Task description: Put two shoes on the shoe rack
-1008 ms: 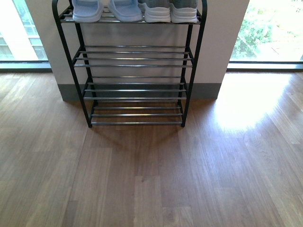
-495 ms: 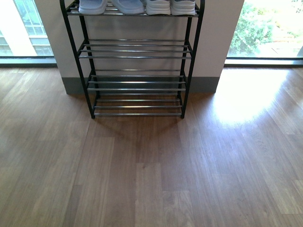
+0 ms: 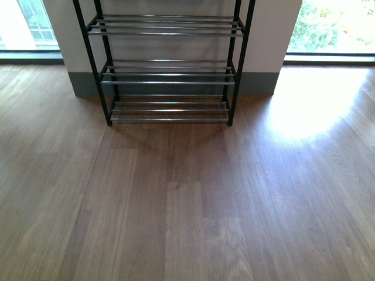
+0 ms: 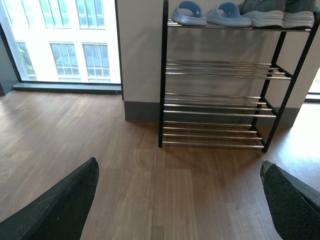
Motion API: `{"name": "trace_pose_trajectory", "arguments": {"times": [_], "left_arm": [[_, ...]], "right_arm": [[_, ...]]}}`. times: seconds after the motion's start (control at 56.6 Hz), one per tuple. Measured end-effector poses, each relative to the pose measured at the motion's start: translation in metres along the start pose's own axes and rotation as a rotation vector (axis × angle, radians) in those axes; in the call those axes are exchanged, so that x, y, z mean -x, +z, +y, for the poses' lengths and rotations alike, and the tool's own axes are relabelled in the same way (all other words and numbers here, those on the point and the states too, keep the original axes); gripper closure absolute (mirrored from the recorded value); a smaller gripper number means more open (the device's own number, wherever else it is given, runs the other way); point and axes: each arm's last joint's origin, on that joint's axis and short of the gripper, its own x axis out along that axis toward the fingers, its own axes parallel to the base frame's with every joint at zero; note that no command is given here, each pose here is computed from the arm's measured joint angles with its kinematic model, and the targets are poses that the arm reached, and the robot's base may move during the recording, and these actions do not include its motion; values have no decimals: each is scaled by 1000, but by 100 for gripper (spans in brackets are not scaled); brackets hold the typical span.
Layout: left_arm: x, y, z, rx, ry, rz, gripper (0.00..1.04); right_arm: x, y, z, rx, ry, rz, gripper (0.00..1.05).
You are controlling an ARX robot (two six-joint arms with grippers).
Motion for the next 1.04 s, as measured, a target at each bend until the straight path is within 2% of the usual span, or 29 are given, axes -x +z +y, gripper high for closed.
{"name": "trace_pose_trajectory", "arguments": {"times": [1.043], "left_arm": [[0,0,0,0,0,0,9]], "right_arm": [[0,0,0,0,0,0,9]]}}
